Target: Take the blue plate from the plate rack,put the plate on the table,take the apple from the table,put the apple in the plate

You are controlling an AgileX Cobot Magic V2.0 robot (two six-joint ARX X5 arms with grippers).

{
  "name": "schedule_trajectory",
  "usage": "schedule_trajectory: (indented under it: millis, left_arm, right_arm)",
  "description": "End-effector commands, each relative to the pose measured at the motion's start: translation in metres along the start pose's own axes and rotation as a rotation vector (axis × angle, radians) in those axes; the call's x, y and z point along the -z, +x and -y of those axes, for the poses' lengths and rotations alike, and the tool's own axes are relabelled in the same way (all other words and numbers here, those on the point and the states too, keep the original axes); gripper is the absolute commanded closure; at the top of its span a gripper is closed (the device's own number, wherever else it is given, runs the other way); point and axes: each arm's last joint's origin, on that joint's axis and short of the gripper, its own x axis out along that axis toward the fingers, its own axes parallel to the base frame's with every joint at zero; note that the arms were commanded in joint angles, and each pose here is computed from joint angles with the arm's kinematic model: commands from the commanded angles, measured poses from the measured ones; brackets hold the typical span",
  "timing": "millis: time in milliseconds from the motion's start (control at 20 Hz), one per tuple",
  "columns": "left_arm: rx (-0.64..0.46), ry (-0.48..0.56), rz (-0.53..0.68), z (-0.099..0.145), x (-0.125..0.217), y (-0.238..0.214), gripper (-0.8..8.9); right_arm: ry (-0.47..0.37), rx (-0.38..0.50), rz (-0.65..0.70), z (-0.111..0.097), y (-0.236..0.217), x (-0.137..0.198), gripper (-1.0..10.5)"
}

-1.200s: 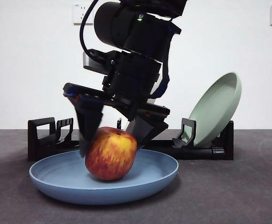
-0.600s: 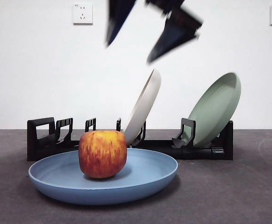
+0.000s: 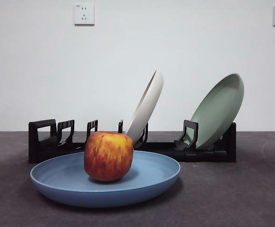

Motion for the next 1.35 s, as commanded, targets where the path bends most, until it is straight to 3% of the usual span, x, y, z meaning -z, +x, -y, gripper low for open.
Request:
schedule_trajectory:
  millis: [50,150,350,500,1200,1350]
  left_arm:
    - [0.012,-0.024,0.021,0.003,0.024,0.014,8.22]
    - [0.007,-0.055,0.045,0.007,0.050,0.026,8.22]
    - [0.010,-0.125,0.069,0.015,0.103,0.050,8.22]
    - [0.017,-0.152,0.102,0.019,0.121,0.060,8.22]
    - [0.014,-0.152,0.095,0.019,0.124,0.058,8.17]
    - [-0.015,-0.117,0.171,0.009,0.121,0.036,8.17]
  right_arm:
    - [0.025,0.047,0.021,0.002,0.006,0.028,9.6]
    - [0.053,0.084,0.063,0.004,0.009,0.057,9.6]
    - [0.125,0.078,0.105,0.006,0.020,0.117,9.6]
    - [0.142,0.086,0.105,0.007,0.029,0.147,9.6]
    - [0.145,0.120,0.081,0.008,0.032,0.151,9.5]
    - [0.145,0.119,0.081,0.008,0.032,0.151,9.5]
